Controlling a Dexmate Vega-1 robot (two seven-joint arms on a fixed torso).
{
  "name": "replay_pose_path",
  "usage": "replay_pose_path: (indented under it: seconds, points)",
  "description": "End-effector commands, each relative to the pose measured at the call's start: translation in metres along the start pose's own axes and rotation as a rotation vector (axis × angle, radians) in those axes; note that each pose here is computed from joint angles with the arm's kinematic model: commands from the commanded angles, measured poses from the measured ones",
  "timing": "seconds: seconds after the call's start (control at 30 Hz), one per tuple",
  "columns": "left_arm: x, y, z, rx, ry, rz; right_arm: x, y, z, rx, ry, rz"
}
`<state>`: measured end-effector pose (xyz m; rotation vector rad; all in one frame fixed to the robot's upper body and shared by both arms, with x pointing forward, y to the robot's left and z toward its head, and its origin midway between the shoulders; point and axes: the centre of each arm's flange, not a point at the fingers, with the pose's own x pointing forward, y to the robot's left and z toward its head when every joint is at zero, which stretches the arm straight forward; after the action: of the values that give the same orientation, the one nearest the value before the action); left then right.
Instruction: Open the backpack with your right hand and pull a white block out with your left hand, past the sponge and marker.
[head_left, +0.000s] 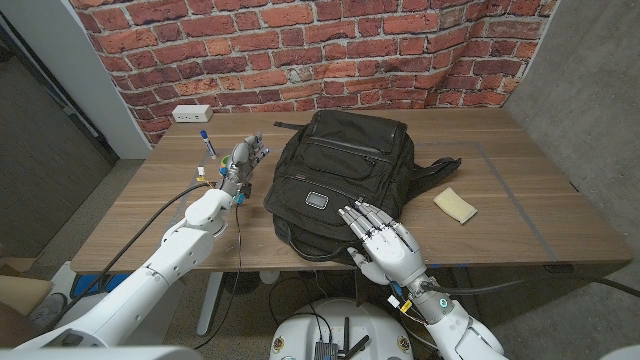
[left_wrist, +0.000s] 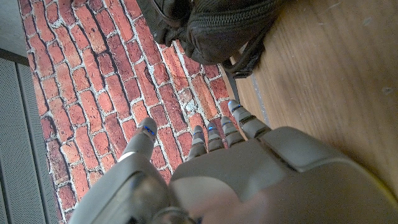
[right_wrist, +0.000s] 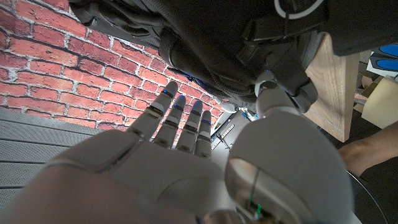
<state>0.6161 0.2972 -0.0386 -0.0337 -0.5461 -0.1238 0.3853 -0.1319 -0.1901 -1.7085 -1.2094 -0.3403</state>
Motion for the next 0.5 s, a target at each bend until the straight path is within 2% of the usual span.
replay_pose_path:
  seconds: [0.03, 0.5]
  points:
    - [0.0047, -0.0011, -0.0013, -0.001, 0.005, -0.006, 0.0069, 0.0018, 0.0028, -0.007, 0.012, -0.009]
    - [-0.0018, 0.0001, -0.0068, -0.010, 0.009, 0.005, 0.0079, -0.0008, 0.0013, 0.003, 0.022, -0.043]
